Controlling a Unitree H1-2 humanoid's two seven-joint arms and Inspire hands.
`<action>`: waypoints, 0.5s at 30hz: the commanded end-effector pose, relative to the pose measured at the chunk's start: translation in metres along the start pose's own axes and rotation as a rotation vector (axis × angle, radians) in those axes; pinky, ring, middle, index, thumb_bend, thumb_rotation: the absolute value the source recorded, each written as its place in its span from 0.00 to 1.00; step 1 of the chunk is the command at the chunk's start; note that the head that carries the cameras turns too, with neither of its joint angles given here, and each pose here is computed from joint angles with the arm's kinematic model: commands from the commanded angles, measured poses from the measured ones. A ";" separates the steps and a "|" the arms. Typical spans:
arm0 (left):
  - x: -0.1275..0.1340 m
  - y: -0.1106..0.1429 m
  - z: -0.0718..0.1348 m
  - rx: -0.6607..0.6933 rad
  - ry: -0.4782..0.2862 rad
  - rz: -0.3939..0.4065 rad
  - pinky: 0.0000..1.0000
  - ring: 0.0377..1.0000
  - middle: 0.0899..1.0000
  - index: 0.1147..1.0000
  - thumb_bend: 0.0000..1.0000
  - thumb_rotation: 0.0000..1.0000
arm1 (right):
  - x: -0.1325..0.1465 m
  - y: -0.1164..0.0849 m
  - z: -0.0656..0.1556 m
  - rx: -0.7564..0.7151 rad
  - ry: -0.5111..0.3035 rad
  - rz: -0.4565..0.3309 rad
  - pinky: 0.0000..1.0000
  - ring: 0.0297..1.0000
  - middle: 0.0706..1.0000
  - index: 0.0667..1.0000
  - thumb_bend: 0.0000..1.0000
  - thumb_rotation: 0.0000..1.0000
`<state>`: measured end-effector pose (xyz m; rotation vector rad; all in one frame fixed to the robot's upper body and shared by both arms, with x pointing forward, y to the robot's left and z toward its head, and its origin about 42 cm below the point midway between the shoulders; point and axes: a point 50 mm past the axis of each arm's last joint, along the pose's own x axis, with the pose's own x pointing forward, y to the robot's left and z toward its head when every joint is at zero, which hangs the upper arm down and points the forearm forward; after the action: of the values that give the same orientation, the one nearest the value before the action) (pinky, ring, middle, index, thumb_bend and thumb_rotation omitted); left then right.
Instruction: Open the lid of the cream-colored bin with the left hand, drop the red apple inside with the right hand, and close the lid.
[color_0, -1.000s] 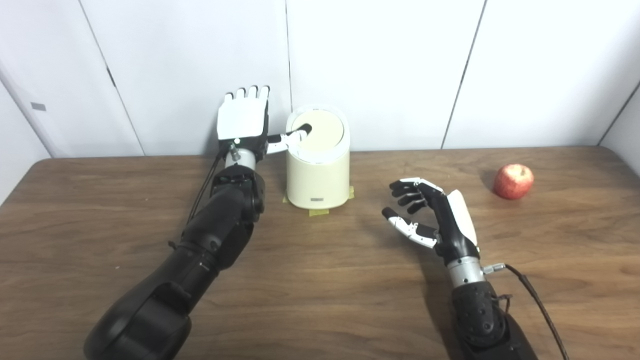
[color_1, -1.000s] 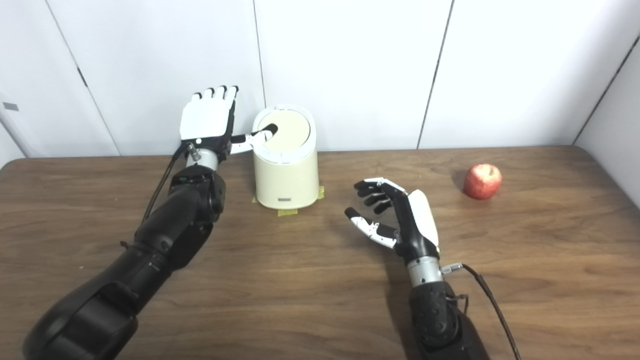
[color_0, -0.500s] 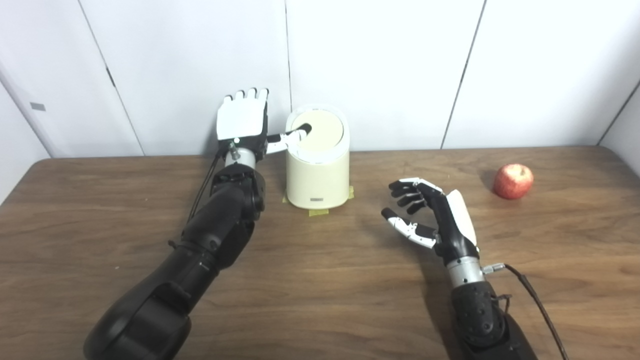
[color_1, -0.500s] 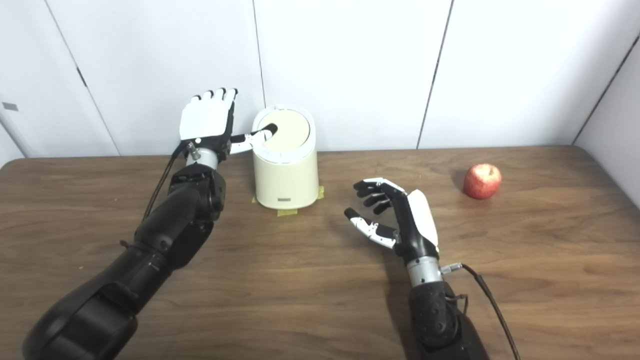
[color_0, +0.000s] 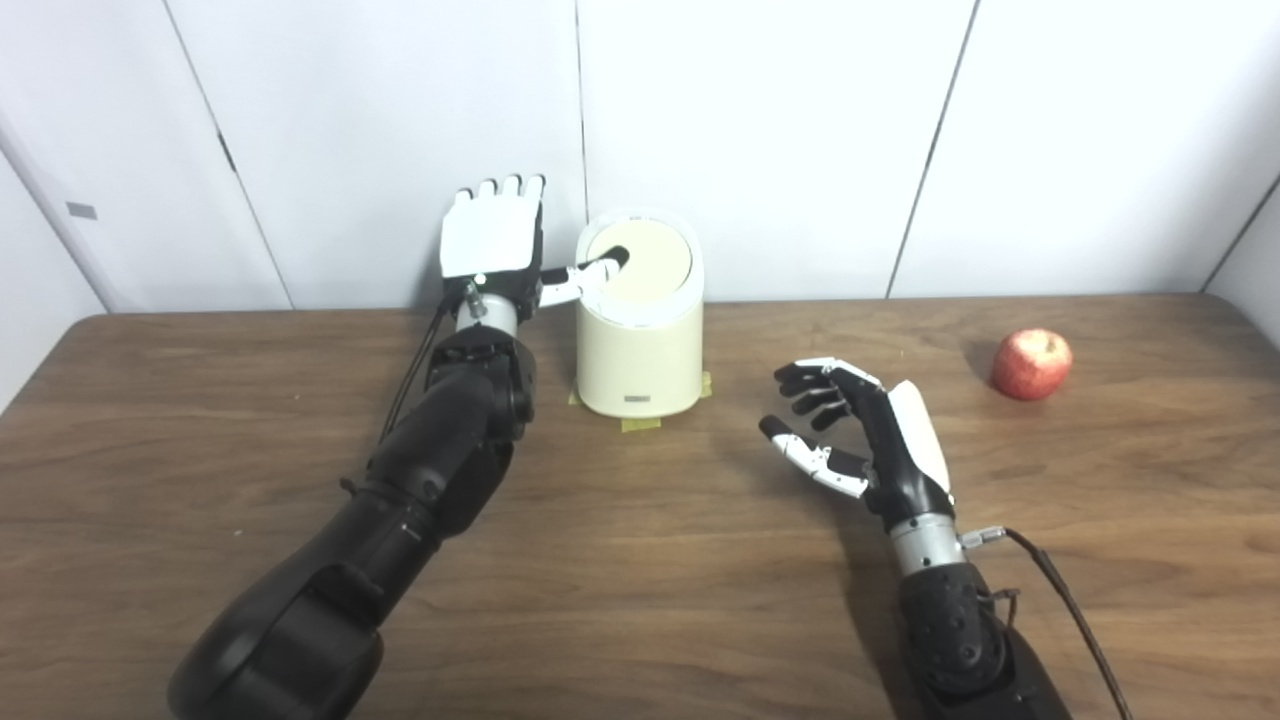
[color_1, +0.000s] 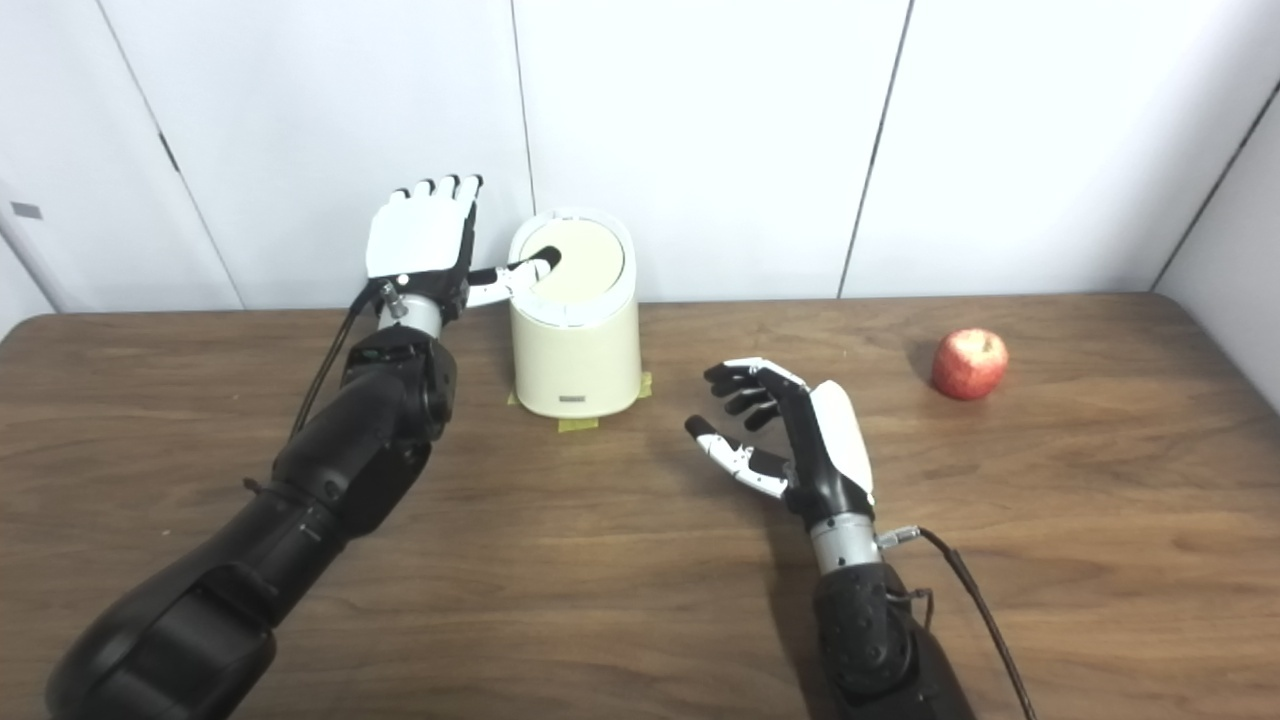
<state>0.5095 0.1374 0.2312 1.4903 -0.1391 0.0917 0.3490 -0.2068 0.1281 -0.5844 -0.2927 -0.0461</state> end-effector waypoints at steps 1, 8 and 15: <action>0.012 0.031 0.019 0.006 -0.053 0.079 1.00 1.00 1.00 1.00 0.92 1.00 | 0.004 0.008 0.012 0.037 -0.027 -0.011 0.48 0.58 0.60 0.61 0.31 0.37; 0.013 0.036 0.021 0.003 -0.068 0.085 1.00 1.00 1.00 1.00 0.90 1.00 | 0.004 0.010 0.012 0.037 -0.024 -0.011 0.48 0.57 0.60 0.62 0.31 0.36; 0.013 0.040 0.022 -0.001 -0.076 0.090 1.00 1.00 1.00 1.00 0.93 1.00 | 0.005 0.010 0.011 0.040 -0.033 -0.012 0.47 0.57 0.60 0.61 0.31 0.33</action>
<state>0.5078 0.1321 0.2343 1.4883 -0.1570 0.0762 0.3498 -0.2059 0.1278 -0.5824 -0.2873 -0.0469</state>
